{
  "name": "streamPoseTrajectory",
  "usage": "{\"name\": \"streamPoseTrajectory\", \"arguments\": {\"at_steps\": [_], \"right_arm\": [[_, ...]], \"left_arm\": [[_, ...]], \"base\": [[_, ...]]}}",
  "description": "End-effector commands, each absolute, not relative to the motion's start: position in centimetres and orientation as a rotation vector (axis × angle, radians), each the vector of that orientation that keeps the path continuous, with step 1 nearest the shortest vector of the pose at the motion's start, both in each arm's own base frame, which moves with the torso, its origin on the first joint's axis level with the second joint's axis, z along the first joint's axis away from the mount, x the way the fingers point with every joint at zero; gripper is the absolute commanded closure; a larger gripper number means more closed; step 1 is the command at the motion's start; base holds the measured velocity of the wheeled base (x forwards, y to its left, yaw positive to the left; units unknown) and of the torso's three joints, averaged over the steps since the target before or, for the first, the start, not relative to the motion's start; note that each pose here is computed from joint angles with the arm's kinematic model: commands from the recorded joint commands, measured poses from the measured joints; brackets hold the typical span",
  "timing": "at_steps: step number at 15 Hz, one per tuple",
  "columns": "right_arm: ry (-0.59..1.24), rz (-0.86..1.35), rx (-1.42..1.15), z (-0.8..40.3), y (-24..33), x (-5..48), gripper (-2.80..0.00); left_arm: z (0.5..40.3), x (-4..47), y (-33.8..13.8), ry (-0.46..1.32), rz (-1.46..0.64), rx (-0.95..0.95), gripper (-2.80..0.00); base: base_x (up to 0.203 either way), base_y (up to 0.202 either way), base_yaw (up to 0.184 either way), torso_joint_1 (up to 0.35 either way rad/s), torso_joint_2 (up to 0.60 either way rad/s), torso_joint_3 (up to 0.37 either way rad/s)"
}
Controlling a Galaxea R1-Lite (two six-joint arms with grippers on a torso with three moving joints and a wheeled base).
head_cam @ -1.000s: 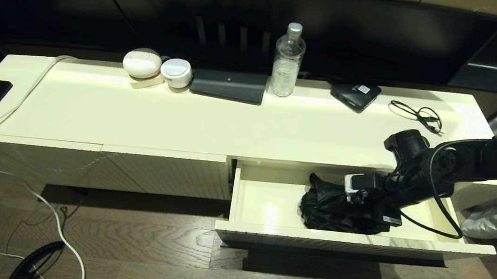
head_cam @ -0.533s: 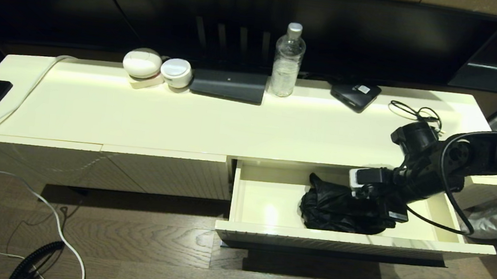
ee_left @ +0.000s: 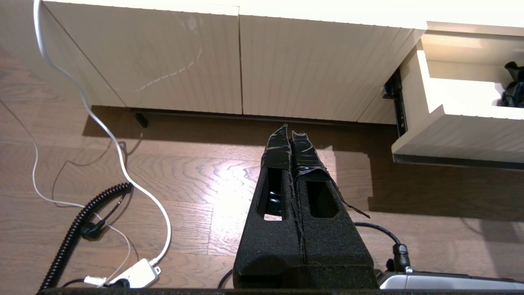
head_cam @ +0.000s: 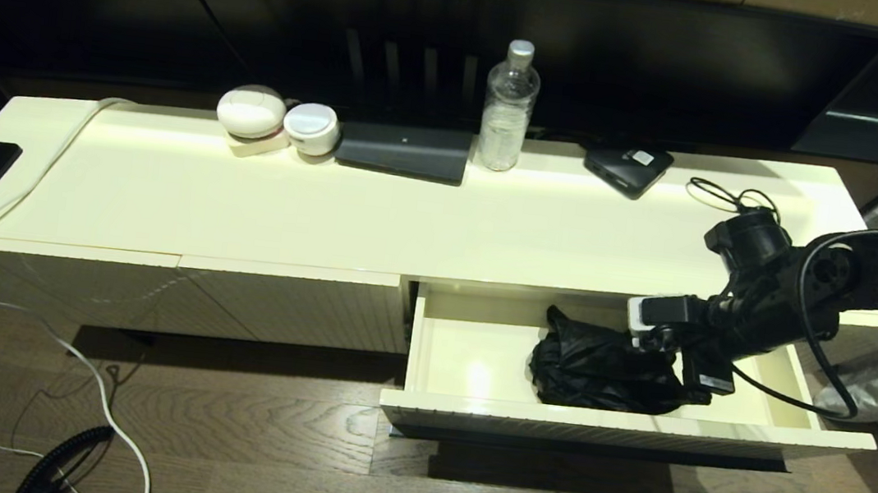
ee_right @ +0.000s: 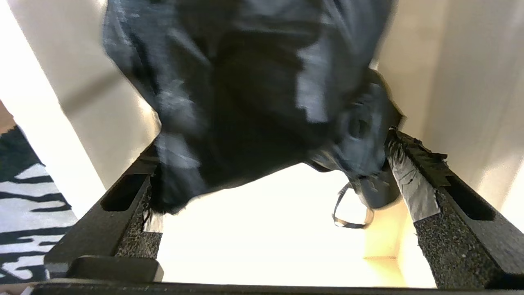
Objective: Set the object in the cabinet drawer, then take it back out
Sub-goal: Take the umbrella out of the drawer and put it on the table
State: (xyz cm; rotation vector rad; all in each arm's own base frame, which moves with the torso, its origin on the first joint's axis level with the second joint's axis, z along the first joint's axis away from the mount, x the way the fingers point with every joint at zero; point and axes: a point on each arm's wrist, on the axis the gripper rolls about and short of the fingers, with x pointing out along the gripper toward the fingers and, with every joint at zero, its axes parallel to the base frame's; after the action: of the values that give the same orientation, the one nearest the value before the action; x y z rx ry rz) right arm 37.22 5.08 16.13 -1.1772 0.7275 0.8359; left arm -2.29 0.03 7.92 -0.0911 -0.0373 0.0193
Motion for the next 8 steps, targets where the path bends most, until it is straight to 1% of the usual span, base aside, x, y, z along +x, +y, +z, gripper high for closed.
{"name": "streamPoseTrajectory", "arguments": {"at_steps": [1,8], "right_arm": [[0.756,0.864,-1.173,14.91,5.1,37.43,-2.8],[0.78,0.881,-1.166,14.04,5.11,37.5,-2.8]], "left_arm": [[7.92,-2.3,0.03,-0.039,0.02,-0.092,0.0],[7.92,-2.3,0.03,-0.039,0.02,-0.092,0.0]], "base": [[0.0,0.0,0.0,0.0,0.0,0.0],[0.0,0.0,0.0,0.0,0.0,0.0]]}}
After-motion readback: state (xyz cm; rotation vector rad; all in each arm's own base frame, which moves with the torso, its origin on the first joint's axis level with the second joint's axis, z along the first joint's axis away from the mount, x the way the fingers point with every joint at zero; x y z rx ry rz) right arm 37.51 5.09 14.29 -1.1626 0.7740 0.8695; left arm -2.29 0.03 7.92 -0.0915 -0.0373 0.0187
